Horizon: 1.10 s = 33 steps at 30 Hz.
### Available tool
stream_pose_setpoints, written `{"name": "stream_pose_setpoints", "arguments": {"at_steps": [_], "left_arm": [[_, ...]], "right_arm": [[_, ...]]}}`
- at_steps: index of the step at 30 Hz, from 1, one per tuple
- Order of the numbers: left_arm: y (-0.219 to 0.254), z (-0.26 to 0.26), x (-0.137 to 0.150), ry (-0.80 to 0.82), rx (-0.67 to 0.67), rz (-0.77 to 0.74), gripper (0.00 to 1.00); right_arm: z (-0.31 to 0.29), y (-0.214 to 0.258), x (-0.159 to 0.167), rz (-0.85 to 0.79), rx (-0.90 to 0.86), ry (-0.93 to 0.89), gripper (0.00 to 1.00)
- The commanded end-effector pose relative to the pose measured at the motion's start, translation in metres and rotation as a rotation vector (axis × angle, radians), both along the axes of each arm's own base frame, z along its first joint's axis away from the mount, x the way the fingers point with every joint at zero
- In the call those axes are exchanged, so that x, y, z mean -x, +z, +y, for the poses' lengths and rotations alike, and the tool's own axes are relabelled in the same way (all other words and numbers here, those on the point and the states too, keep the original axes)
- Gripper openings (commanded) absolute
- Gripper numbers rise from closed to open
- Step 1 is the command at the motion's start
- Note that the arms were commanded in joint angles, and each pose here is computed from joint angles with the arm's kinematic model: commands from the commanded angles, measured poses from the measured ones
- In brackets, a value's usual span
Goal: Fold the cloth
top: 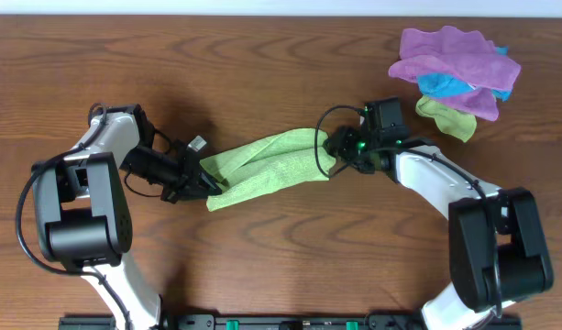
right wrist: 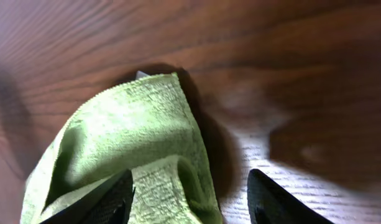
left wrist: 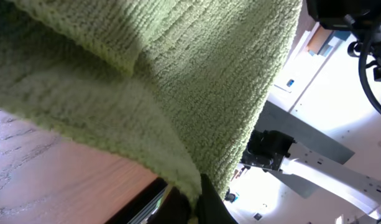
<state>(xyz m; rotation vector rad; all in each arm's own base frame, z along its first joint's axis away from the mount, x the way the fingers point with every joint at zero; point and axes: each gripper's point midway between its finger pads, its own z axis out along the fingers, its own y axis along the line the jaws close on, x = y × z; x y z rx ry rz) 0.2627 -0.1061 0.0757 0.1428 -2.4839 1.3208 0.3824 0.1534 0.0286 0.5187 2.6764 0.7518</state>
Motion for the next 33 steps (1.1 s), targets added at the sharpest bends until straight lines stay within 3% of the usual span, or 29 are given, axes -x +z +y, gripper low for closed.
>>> {"name": "stream_pose_setpoints", "arguments": {"at_steps": [1,21,33], "left_arm": [[0.004,0.002,0.000,-0.013,-0.006,-0.035,0.06],[0.004,0.002,-0.003,-0.004,-0.003,-0.043,0.06],[0.003,0.002,-0.004,-0.003,-0.004,-0.045,0.06]], "right_arm": [[-0.003,0.005,-0.002,-0.024,-0.006,0.007,0.58],[0.043,0.015,0.013,-0.025,-0.123,0.143,0.50],[0.030,-0.003,0.038,0.072,-0.038,0.180,0.47]]}}
